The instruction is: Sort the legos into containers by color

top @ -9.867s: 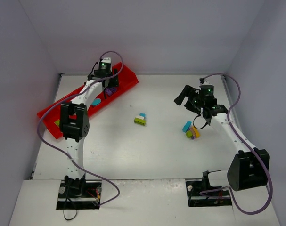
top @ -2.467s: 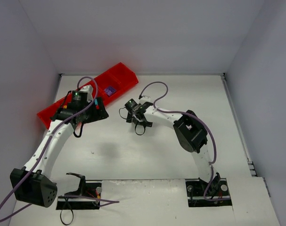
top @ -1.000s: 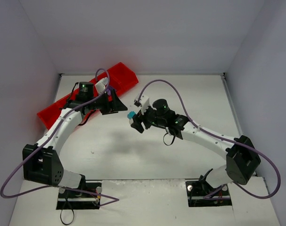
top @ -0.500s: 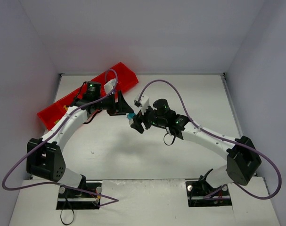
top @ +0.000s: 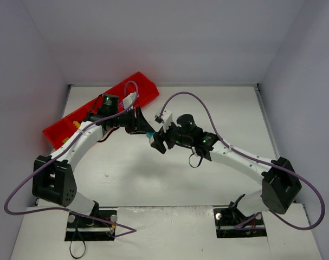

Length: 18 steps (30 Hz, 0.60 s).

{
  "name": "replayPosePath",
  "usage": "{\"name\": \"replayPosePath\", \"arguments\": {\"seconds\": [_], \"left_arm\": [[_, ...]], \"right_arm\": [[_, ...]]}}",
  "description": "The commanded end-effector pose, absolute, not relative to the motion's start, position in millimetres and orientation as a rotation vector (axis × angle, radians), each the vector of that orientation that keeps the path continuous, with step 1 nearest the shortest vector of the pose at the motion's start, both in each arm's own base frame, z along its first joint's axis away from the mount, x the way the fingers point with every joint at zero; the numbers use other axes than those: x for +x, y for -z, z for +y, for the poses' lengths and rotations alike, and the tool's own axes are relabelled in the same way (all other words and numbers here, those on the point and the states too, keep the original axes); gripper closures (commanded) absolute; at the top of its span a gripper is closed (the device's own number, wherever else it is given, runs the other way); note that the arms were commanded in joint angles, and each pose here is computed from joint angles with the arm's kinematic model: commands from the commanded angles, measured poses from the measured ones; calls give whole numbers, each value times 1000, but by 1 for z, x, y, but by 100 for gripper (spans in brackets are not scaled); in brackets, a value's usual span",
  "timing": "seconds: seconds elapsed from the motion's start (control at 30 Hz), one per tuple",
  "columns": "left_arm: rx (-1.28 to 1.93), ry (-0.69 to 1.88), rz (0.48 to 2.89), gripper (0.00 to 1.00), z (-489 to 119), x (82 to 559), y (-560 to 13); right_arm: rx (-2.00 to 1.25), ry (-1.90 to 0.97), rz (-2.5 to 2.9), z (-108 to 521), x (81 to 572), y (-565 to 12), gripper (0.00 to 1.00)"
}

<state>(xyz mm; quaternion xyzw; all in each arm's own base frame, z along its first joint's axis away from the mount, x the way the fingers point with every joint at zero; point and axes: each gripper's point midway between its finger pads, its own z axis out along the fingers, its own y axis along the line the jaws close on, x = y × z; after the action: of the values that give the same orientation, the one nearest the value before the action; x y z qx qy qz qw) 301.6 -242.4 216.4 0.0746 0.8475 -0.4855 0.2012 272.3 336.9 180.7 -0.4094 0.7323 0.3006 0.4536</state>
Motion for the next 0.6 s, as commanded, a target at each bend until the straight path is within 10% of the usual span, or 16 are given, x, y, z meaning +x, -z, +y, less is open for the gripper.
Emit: {"name": "replayPosePath", "arguments": {"seconds": [0.0,0.2,0.57], "left_arm": [[302,1397,2262,67,-251,305,-245],[329,1399,2257,100,-251,305,-244],[366,1284,2245,100,-238,321,-258]], "right_arm": [[-963,-748,1671,344,279,-221,100],[-959,-729,1685,341,281,-215,100],[-963,-682,1738,331,280,-192,100]]}}
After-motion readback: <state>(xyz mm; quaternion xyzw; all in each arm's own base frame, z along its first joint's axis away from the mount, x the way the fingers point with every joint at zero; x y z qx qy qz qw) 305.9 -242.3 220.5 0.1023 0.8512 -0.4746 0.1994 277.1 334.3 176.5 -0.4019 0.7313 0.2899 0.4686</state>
